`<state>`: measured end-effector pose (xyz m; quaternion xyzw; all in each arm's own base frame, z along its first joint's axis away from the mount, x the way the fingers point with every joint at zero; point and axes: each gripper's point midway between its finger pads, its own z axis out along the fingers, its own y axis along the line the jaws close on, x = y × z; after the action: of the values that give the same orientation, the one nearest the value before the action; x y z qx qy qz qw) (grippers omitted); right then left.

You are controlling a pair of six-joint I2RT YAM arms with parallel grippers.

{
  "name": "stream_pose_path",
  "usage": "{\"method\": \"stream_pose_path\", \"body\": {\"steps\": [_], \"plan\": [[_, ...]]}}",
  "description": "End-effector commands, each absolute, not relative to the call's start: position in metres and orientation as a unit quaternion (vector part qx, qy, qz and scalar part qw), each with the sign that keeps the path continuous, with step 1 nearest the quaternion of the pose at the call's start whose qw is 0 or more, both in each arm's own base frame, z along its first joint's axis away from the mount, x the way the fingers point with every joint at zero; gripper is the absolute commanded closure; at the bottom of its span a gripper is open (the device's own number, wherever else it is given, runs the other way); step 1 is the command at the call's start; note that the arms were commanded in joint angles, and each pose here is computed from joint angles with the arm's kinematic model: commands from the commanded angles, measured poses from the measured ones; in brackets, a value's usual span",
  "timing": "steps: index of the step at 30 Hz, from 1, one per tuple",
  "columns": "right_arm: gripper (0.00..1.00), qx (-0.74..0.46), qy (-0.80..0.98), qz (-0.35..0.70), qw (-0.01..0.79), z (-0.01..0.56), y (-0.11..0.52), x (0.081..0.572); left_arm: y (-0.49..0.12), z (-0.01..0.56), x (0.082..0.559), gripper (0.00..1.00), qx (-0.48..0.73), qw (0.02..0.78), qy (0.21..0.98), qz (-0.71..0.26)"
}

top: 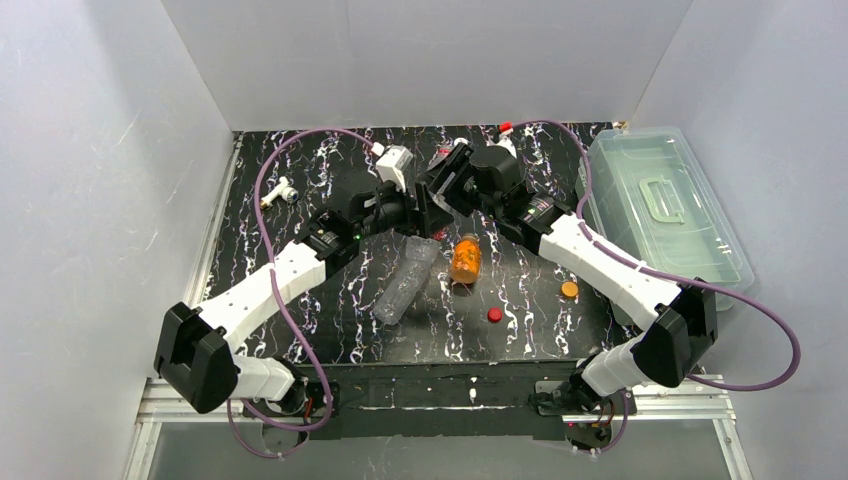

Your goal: Screw on the bottle caps

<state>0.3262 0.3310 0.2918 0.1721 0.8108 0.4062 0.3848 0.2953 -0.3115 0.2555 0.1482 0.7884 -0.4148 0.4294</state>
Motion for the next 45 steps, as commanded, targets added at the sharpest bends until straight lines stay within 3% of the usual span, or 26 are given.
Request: {"method": "stream_pose_path", "body": {"steps": [1, 3, 4, 16, 21, 26, 34, 45], "plan": [[0.21, 0.155, 0.797, 0.417, 0.408, 0.324, 0.327, 0.323, -0.306, 0.267, 0.294, 0.47, 0.155, 0.468, 0.765, -0.415], [0.03, 0.147, 0.810, 0.388, 0.414, 0.320, 0.315, 0.322, -0.301, 0.265, 0.294, 0.48, 0.165, 0.477, 0.762, -0.405], [0.02, 0.138, 0.818, 0.375, 0.415, 0.318, 0.309, 0.321, -0.298, 0.263, 0.294, 0.48, 0.168, 0.481, 0.762, -0.400], [0.02, 0.062, 0.910, 0.165, 0.375, 0.244, 0.200, 0.268, -0.242, 0.250, 0.279, 0.49, 0.234, 0.525, 0.730, -0.369], [0.10, 0.055, 0.947, 0.085, 0.304, 0.182, 0.163, 0.230, -0.248, 0.258, 0.257, 0.55, 0.309, 0.528, 0.690, -0.387], [0.25, 0.059, 0.960, 0.101, 0.254, 0.133, 0.158, 0.197, -0.251, 0.267, 0.240, 0.55, 0.372, 0.539, 0.647, -0.392], [0.36, 0.041, 0.970, 0.076, 0.228, 0.077, 0.163, 0.174, -0.250, 0.273, 0.227, 0.55, 0.406, 0.549, 0.617, -0.391], [0.39, 0.008, 0.973, 0.070, 0.220, 0.054, 0.180, 0.182, -0.245, 0.266, 0.227, 0.54, 0.395, 0.552, 0.626, -0.383]]}}
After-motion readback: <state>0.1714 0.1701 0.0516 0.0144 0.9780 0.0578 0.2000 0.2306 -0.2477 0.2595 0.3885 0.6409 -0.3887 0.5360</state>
